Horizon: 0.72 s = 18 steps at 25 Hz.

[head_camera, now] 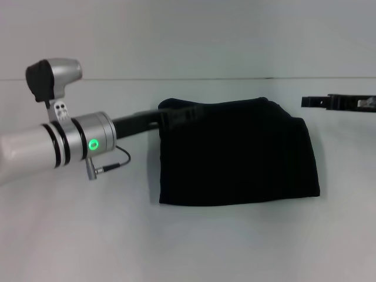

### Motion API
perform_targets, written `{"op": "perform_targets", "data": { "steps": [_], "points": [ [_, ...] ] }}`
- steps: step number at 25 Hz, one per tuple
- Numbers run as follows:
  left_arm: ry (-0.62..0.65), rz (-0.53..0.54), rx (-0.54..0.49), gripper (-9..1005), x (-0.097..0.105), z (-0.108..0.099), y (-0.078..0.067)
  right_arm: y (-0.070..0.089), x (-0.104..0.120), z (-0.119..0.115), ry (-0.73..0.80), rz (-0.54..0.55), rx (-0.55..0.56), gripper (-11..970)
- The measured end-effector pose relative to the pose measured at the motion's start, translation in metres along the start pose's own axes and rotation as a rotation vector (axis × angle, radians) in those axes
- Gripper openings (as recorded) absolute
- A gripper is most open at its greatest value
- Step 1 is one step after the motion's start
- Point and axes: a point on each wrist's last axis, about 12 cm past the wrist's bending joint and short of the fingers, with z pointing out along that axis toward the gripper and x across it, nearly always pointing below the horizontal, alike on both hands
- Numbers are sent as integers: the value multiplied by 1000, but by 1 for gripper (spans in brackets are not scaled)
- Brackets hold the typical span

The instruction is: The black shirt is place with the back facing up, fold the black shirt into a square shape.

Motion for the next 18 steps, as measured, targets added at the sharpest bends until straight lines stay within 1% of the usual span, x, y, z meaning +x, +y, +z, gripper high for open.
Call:
{"op": "perform_targets", "data": {
  "steps": [1, 3, 6, 8, 11, 18],
  "points": [
    [-5, -14, -29, 949, -3, 1, 3, -1, -3, -2, -2, -2, -4, 609],
    [-13, -46, -80, 950, -11, 4, 7, 1, -8, -6, -5, -10, -28, 625],
    [-12, -90, -152, 950, -15, 8, 13, 4, -10, -9, -4, -20, -55, 649],
    [-9, -99, -199, 950, -16, 9, 16, 4, -9, -9, -2, -19, -61, 666],
    [-1, -85, -251, 950, -16, 12, 19, 5, -7, -9, 1, -16, -64, 690],
    [21, -57, -280, 950, -12, 16, 19, 5, -5, -8, 4, -17, -65, 698]
  ]
}}
